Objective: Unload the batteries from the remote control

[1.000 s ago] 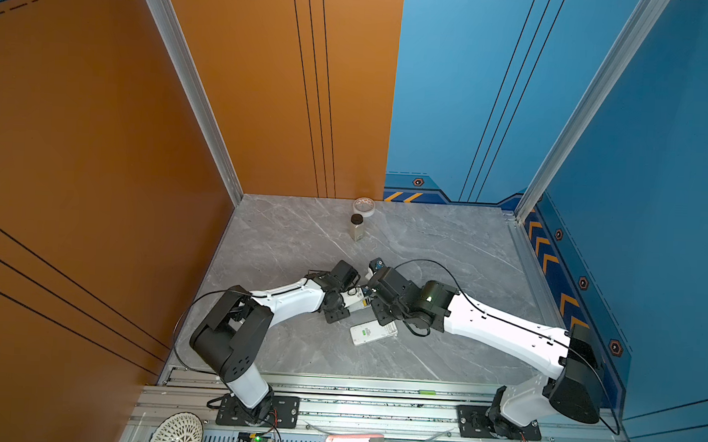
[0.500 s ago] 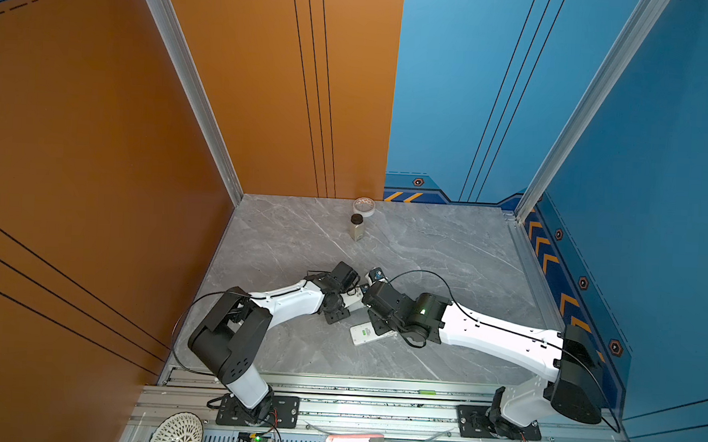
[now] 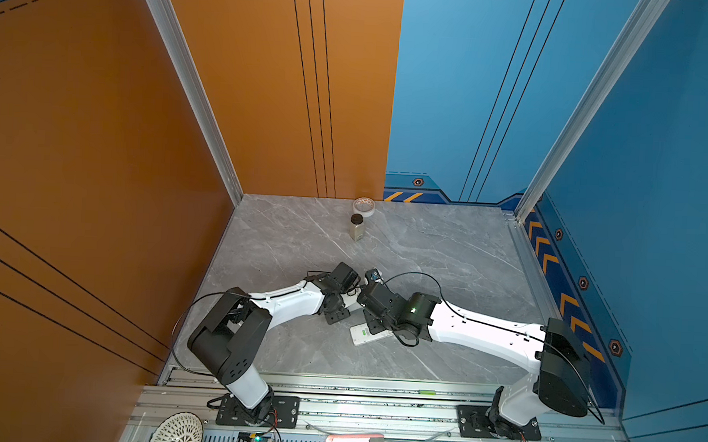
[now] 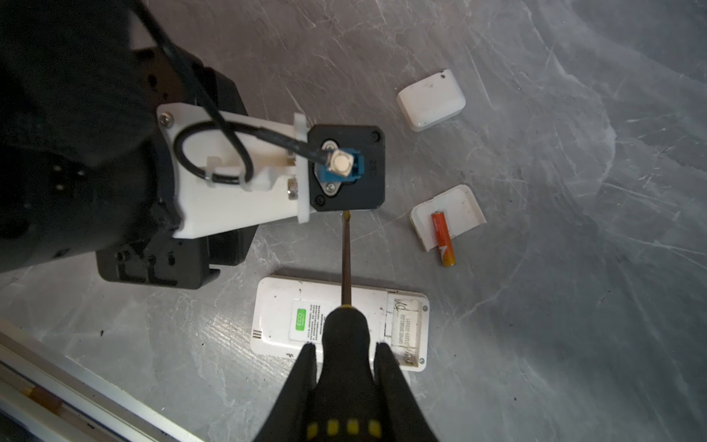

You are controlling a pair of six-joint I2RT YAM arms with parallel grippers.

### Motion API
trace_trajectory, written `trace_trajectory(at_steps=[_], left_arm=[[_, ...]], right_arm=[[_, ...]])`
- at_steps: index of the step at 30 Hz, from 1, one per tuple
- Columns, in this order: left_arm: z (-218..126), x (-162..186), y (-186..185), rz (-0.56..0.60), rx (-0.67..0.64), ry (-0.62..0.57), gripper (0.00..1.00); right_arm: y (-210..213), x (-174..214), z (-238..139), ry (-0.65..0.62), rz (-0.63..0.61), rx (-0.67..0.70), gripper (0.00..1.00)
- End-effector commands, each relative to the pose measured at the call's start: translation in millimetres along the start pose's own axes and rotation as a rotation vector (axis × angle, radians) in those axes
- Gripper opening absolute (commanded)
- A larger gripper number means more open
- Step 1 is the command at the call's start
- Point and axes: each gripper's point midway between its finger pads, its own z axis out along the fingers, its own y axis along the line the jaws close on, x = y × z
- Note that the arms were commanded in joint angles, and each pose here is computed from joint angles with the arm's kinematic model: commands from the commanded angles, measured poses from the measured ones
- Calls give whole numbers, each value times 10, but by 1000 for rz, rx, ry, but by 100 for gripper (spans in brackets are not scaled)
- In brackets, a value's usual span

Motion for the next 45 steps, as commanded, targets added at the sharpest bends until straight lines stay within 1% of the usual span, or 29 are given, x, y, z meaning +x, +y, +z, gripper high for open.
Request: trace_trajectory(at_steps=[1,12,35,45], left_arm=[[29,162,-142,12,32,49,20],[32,154,-150,17,35,46,19],[35,135,-187,41,51,36,18],[15,79,-292,47,102,2,17]], right_arm=[[-12,-4,39,-3,20,3,0],[-3,34,133,25,22,-7,0],[-75,-15,172,25,35,-1,0],[-98,12,264,25,29,8,0]])
